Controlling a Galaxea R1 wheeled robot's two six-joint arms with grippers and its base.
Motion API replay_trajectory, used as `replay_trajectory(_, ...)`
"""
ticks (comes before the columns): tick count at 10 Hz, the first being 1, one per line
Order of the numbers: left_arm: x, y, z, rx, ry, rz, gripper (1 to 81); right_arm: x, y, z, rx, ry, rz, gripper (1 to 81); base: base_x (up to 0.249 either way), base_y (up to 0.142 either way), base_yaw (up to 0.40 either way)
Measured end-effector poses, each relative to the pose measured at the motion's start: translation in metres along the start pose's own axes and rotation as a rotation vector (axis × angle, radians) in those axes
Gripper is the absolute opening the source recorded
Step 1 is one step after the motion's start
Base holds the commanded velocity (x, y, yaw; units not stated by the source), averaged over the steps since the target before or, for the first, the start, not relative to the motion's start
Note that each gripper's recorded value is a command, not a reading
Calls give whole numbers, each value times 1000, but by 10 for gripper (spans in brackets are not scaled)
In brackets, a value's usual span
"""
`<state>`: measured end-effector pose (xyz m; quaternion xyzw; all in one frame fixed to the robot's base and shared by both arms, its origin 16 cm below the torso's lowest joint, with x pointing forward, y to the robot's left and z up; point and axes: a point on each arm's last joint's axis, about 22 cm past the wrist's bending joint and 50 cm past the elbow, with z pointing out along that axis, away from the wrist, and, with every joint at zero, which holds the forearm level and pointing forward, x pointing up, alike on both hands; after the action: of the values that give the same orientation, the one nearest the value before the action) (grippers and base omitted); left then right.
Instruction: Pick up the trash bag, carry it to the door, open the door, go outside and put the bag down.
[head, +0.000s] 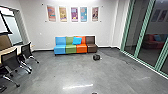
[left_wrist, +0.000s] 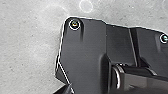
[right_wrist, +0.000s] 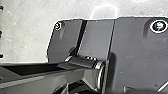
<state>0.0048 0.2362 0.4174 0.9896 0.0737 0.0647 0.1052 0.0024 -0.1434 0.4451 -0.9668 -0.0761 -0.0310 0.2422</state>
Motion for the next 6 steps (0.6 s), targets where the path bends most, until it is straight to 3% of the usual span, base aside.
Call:
replay_trajectory(3, -18, 0, -1, 0, -18, -4, 811, -23, -8, 3, 2, -22, 2, 811, 99, 0, 0)
replay_trajectory(6, 1, 2, 0, -3, 8, 1, 811, -10, 7, 1, -24, -6, -4, 811, 124, 0, 0)
